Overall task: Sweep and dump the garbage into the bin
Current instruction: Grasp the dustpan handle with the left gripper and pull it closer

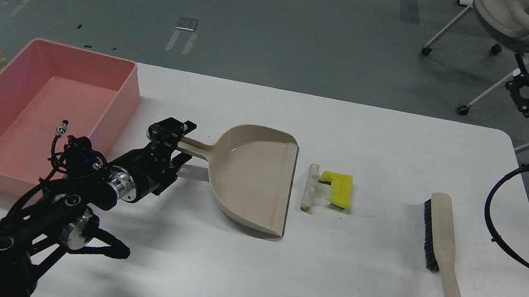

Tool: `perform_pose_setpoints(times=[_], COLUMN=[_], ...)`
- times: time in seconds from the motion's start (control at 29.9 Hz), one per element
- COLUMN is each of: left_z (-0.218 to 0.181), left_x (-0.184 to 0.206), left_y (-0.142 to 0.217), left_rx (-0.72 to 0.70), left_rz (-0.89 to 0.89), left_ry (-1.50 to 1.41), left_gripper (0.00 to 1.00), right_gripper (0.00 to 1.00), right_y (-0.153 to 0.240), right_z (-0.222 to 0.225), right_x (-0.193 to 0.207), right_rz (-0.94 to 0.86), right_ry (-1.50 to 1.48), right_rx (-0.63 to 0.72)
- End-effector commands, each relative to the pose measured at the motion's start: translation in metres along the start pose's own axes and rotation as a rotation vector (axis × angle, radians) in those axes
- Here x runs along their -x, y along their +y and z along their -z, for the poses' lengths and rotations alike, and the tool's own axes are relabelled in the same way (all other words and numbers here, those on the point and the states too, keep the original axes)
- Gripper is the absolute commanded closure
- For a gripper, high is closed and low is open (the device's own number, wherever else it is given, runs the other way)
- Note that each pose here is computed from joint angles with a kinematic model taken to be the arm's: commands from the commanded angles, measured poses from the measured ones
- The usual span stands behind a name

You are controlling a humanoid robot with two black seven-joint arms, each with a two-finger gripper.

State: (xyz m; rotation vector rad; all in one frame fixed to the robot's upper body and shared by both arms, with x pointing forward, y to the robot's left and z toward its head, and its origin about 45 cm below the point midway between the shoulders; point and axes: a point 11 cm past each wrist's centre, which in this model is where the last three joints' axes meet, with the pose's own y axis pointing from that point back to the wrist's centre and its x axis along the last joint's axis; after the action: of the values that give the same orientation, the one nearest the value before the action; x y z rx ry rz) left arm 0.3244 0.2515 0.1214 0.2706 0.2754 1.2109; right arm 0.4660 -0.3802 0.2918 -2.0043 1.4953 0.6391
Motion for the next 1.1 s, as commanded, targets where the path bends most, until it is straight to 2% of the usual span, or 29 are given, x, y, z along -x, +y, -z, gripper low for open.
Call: perform_pose_setpoints(times=[0.0,0.07,0.1,0.17,0.33,0.8,1.07], left_z=[0.000,0.002,0.002,0.003,0.006,0.015,0.007], left_x=[0.000,-0.001,-0.002,0.000,0.006,-0.010,-0.010], left_y=[-0.003,-0.004,-0.005,-0.006,-0.009,-0.014,-0.017], left_rx=[-0.001,-0.007,-0.005,-0.006,-0.021,-0.052,-0.021], left_rz=[-0.001,-0.004,-0.005,0.004,0.024,-0.019,-0.019], left_ry=[-0.009,-0.013,-0.020,-0.026,-0.041,-0.048,-0.052], left_gripper=[0.26,0.31,0.39,0.47,0.48,0.52,0.68], right_gripper=[0.00,0.00,0.00,0.00,0.00,0.00,0.00], right_y=[0.001,0.001,0.001,0.001,0.001,0.001,0.001], right_z=[0.000,0.000,0.000,0.000,-0.001,-0.002,-0.001], right_x=[-0.001,-0.001,-0.001,-0.001,-0.002,-0.002,-0.002], right_rz=[-0.002,-0.003,-0.003,-0.004,-0.005,-0.006,-0.006], right_ry=[0.001,0.001,0.001,0.000,-0.002,-0.001,0.000], right_rx=[-0.001,-0.001,0.001,0.001,0.002,0.004,0.004])
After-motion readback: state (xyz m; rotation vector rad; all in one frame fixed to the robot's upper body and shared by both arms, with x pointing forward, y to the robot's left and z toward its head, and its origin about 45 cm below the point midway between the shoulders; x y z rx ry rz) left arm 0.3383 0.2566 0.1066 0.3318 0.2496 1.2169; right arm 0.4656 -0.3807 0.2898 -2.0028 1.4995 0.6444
